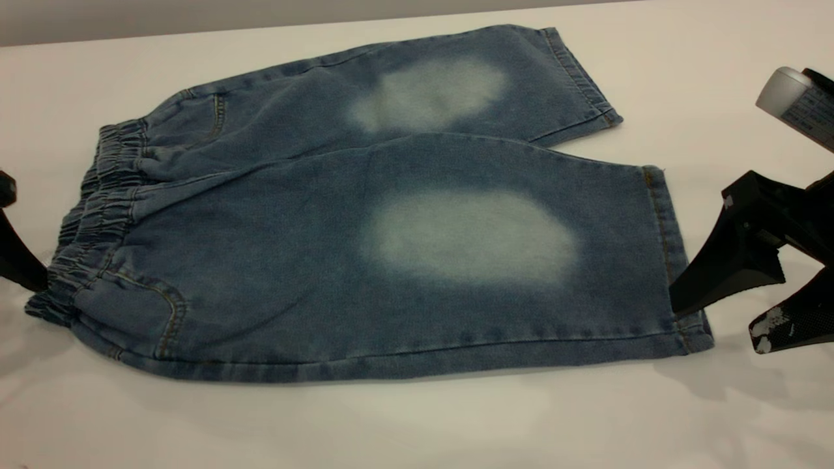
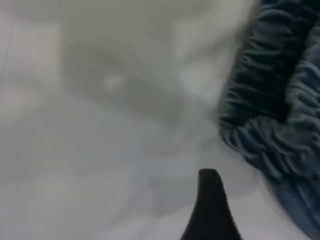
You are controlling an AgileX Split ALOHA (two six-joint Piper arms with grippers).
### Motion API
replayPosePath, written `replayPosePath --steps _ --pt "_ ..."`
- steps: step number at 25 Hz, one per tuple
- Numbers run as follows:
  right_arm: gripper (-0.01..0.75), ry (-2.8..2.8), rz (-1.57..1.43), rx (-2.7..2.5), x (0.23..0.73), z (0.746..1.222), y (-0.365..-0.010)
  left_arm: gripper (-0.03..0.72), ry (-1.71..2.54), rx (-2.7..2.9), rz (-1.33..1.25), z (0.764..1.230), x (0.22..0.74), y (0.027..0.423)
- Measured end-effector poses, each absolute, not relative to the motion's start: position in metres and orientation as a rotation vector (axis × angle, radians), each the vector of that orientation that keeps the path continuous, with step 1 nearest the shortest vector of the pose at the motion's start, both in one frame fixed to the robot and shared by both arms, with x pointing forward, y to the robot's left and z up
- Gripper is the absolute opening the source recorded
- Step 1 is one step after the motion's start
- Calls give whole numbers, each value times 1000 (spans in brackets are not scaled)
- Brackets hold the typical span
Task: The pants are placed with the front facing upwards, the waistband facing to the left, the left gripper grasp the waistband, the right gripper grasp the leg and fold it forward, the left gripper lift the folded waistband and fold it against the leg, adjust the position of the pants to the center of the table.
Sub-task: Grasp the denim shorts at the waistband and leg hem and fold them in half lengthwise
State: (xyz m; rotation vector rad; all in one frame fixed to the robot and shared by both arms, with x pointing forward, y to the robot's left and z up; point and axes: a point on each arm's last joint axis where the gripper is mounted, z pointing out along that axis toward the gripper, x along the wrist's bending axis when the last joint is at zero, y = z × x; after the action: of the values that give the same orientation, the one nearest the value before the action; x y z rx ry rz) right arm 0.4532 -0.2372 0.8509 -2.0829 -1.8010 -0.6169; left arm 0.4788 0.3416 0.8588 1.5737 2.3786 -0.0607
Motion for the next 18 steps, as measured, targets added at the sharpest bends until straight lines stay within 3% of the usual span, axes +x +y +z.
replayPosePath --steps 18 --pt "525 -1810 -619 -2077 453 851 -237 465 2366 1559 -132 838 492 341"
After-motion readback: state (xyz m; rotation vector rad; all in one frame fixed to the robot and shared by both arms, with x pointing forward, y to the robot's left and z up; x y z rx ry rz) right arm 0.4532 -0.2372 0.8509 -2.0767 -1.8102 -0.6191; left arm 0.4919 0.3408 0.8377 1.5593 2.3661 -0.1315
